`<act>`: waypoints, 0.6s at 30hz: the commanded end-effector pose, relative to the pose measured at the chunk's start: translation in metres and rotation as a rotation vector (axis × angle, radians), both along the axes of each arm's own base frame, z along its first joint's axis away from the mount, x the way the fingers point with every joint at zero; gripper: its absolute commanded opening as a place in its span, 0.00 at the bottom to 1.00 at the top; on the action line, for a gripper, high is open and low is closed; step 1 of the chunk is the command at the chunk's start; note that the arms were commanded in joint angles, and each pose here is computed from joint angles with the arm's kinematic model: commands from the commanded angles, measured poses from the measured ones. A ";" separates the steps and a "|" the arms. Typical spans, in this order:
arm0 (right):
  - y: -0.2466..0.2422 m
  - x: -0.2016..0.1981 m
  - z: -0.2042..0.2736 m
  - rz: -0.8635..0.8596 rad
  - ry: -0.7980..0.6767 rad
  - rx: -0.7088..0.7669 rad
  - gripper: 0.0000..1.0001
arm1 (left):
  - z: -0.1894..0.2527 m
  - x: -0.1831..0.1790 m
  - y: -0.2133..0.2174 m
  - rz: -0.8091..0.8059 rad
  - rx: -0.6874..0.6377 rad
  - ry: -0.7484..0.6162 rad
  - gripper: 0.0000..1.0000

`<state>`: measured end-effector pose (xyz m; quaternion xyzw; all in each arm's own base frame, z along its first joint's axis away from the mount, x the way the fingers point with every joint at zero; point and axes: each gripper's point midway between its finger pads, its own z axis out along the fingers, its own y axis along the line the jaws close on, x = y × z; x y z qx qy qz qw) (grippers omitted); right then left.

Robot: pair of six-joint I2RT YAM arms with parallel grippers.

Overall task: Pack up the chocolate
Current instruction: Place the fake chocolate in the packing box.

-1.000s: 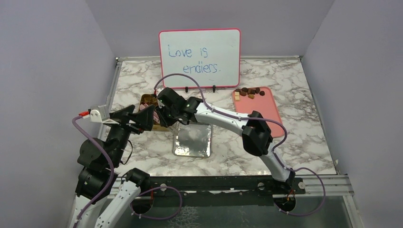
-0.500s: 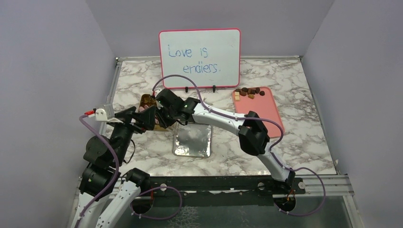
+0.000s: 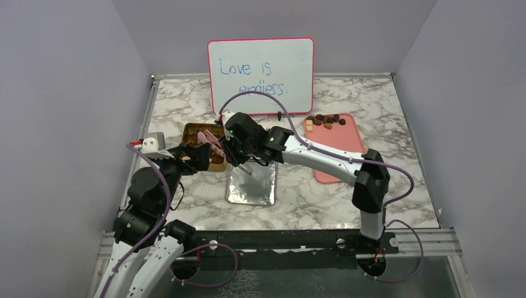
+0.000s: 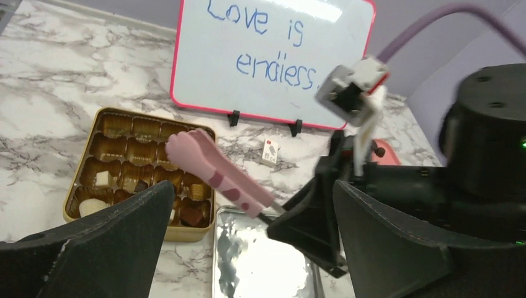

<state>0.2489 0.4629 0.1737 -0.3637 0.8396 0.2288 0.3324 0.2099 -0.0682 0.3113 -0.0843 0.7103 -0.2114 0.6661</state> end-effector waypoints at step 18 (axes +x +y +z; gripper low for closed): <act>-0.234 0.034 0.002 -0.434 0.030 -0.247 0.36 | -0.065 0.025 -0.032 -0.133 0.121 0.162 0.99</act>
